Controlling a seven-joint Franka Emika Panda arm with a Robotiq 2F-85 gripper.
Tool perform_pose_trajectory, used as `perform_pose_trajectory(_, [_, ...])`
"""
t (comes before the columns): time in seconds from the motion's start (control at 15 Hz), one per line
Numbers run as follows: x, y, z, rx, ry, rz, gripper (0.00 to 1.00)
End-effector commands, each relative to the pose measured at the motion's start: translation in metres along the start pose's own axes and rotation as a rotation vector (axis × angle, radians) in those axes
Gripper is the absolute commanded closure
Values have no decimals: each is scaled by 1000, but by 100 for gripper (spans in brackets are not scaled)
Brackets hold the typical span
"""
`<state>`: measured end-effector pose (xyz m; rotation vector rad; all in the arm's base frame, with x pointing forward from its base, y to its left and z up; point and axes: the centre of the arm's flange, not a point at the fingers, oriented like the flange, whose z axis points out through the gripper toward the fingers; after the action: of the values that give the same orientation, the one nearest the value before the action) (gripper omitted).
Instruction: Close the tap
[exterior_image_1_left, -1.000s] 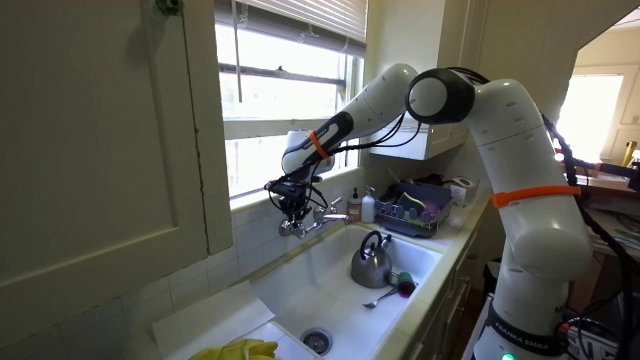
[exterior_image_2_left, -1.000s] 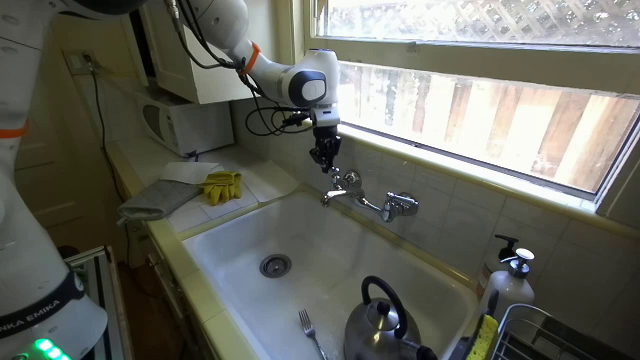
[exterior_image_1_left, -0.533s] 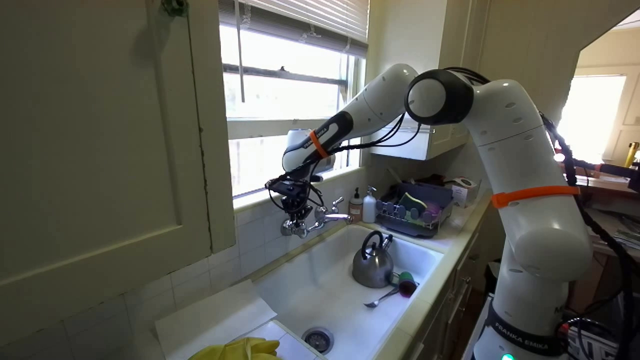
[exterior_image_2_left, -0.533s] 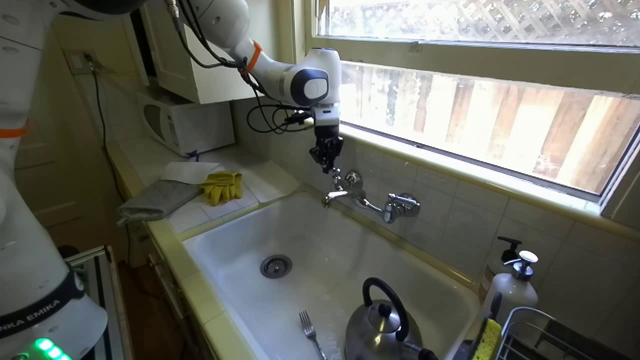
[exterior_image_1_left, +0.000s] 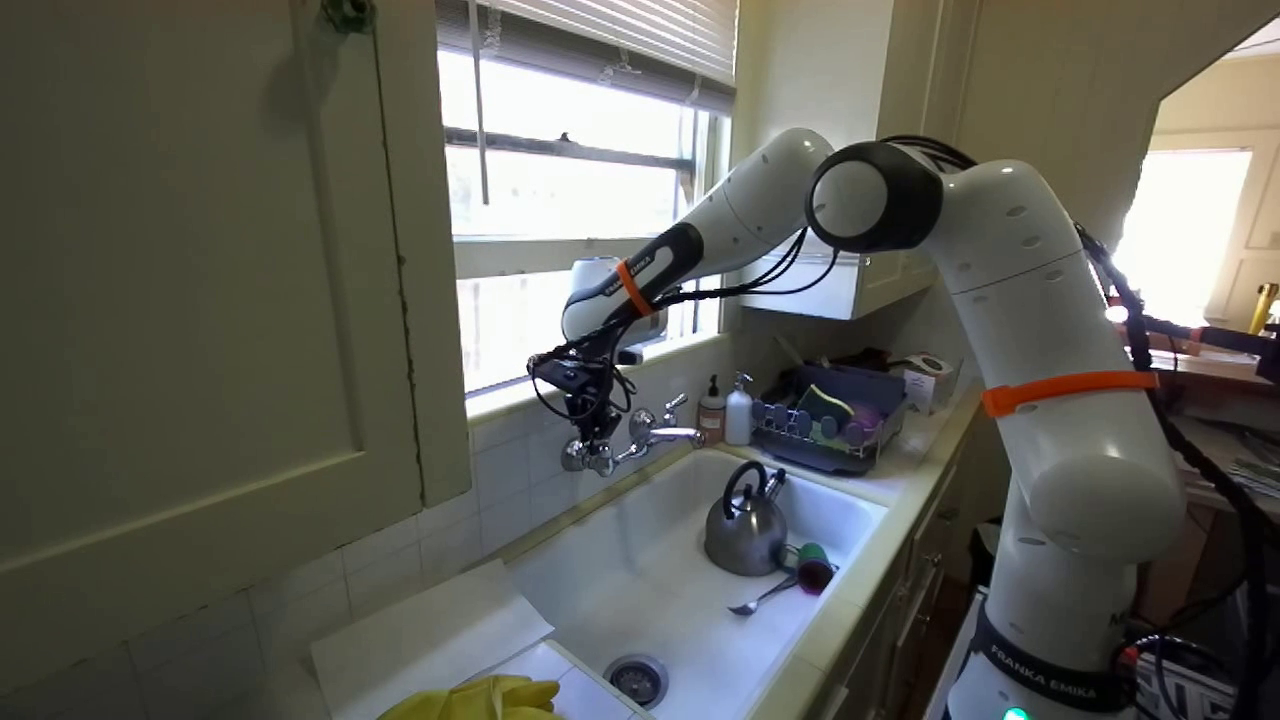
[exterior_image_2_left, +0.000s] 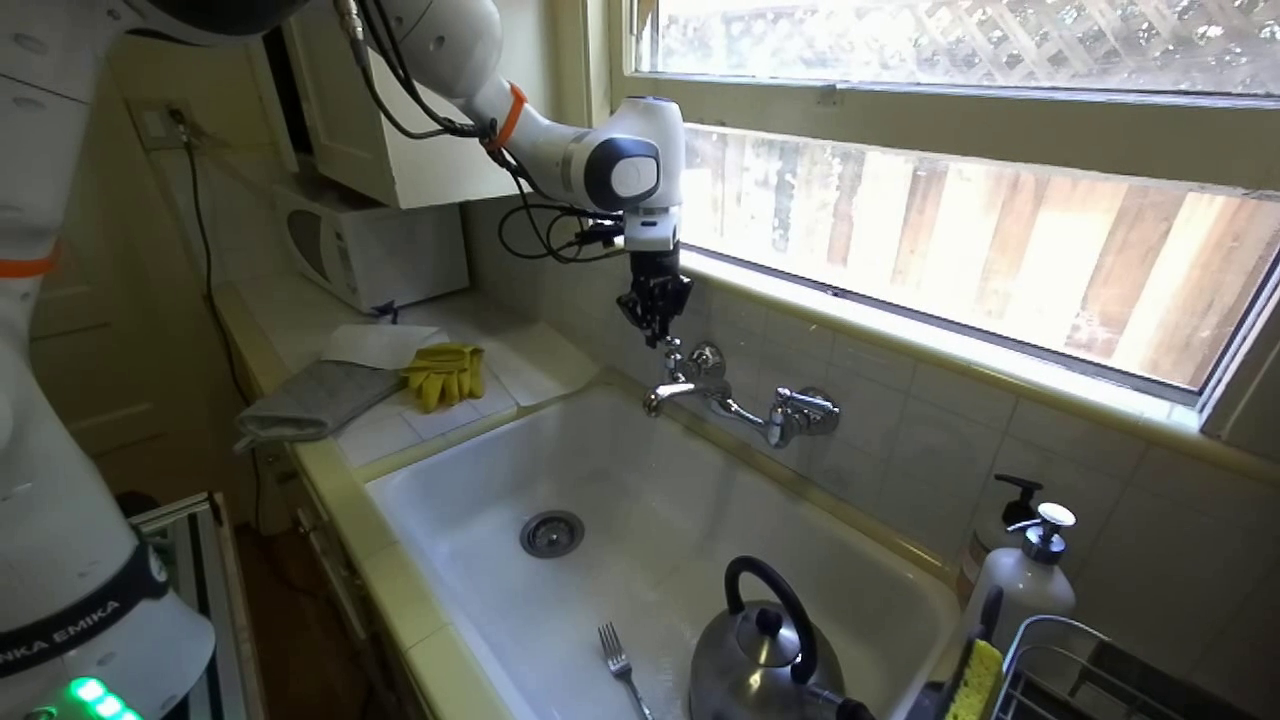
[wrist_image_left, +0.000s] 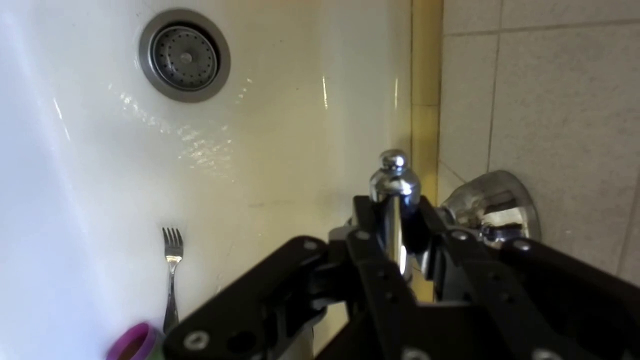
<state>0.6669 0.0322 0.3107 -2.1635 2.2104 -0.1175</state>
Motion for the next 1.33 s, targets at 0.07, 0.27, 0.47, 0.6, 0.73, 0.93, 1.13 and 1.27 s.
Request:
perform_pose_trajectory(0.07, [-4,-9,1,13,-10,57,94])
perform_pose_trajectory(0.27, [-2,-14,3,7,-9,112,94])
perform_pose_trajectory(0.47, [-1,-18,5,9,-9,186,94])
perform_pose_trajectory(0.6, [-1,-17,4,14,-10,197,94])
perform_pose_trajectory(0.73, [-1,-16,4,17,-8,192,94])
perform_pose_trajectory(0.93, [-1,-14,4,23,-3,176,94])
perform_pose_trajectory(1.13, [-1,-13,3,24,-1,174,94])
perform_pose_trajectory(1.27, [-1,-12,2,26,2,170,94])
